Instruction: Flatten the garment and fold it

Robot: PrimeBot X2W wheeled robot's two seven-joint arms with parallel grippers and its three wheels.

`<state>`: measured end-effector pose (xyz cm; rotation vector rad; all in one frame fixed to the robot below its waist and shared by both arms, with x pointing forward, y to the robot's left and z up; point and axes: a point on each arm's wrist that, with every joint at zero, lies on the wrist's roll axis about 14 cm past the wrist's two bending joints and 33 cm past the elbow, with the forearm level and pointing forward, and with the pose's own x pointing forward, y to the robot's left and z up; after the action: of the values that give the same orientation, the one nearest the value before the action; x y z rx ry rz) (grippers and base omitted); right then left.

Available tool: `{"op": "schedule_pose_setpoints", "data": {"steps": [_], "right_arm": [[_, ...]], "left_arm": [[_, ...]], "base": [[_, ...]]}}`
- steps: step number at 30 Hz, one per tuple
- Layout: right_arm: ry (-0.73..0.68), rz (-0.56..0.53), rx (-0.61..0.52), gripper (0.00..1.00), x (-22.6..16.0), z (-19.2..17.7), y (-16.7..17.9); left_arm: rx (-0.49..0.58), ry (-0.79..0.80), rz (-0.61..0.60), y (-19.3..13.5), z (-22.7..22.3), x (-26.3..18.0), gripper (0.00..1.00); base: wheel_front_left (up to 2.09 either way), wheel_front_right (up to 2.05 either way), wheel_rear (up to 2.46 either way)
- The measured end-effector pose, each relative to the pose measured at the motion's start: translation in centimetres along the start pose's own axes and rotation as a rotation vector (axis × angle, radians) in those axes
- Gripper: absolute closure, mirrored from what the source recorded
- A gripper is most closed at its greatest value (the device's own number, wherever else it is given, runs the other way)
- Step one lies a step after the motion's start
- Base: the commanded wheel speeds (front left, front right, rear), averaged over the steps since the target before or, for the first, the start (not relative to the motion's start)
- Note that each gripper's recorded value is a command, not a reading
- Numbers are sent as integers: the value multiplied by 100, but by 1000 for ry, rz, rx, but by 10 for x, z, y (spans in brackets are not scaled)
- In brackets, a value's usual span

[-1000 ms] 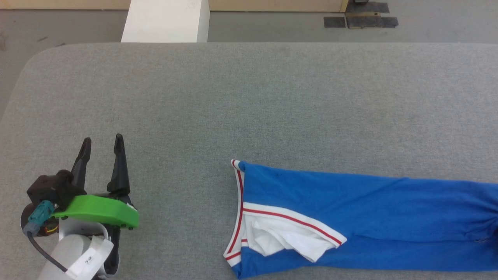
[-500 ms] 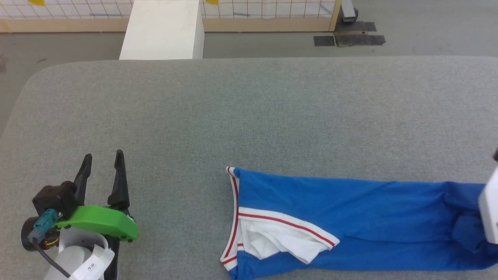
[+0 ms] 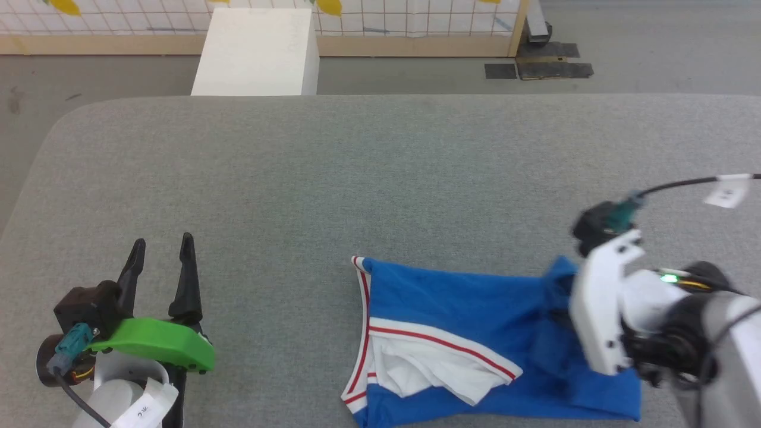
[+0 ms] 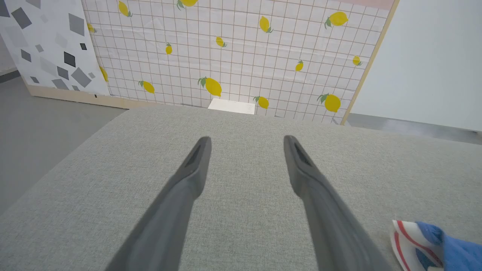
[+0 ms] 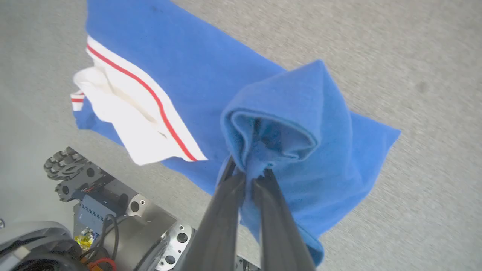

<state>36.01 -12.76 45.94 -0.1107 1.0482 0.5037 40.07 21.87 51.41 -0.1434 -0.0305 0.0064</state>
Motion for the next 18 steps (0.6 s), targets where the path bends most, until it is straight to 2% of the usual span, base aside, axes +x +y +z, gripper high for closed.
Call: {"op": "schedule_pose_setpoints", "data": {"steps": [8,18], "right_arm": [[-27,197,-80,100,35,26,70],[-34,295,-126,100,74,34,118]], "left_arm": [[-8,6,37,11,-1,-7,0],[-18,35,80,23,-11,-16,0]], "base": [[0,0,0],[0,0,0]]}}
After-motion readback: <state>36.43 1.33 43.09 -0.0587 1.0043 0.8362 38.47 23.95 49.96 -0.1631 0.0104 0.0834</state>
